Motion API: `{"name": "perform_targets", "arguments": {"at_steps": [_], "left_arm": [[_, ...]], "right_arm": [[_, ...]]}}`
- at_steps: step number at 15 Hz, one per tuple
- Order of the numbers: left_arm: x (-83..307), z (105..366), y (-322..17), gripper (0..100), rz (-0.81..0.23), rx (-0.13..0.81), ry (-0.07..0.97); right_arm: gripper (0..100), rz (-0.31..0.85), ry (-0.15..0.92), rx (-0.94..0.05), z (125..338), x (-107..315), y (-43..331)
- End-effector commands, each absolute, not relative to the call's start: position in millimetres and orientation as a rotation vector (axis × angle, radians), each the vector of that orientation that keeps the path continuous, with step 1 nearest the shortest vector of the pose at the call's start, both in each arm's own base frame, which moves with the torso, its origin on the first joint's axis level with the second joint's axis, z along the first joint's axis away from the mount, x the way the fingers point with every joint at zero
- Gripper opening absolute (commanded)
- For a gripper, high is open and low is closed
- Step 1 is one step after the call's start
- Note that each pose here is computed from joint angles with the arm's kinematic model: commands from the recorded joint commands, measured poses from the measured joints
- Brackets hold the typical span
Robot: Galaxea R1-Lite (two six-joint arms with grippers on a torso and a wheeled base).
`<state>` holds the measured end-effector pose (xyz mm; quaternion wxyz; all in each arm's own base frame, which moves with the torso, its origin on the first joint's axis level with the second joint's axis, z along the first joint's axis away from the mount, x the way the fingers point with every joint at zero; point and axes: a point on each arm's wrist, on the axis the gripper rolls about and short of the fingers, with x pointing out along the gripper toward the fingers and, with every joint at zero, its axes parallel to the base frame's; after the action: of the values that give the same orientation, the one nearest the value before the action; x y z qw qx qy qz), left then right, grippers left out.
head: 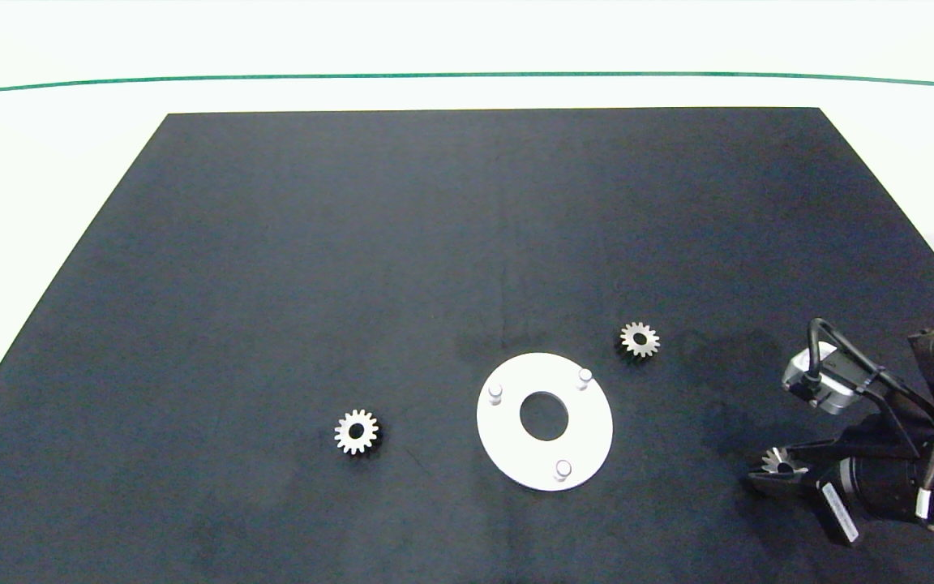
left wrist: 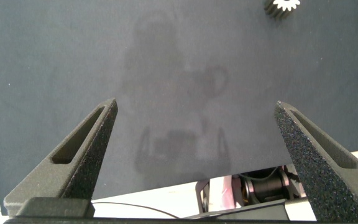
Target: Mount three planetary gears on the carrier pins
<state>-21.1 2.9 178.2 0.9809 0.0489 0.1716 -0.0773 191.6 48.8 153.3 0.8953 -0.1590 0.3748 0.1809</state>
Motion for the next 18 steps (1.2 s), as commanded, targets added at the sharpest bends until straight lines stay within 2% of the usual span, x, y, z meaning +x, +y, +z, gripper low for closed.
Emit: {"name": "perform_targets", "arguments": {"at_steps": [1, 12, 15, 18], "left_arm": [[-21, 180, 3, 100, -0.156, 0.098, 0.344], [-18, 182, 3, 100, -0.165, 0.102, 0.349], [-18, 182, 3, 100, -0.165, 0.102, 0.352], [-18, 182, 3, 100, -0.165, 0.101, 0.356]], "right_arm": [[38, 0.378, 0.777, -0.332, 153, 191, 49], [16, 0.382, 0.777, -0.335, 153, 190, 49], [13, 0.394, 0.735, -0.341, 162, 184, 50], [13, 0.452, 0.709, -0.375, 174, 170, 57]]}}
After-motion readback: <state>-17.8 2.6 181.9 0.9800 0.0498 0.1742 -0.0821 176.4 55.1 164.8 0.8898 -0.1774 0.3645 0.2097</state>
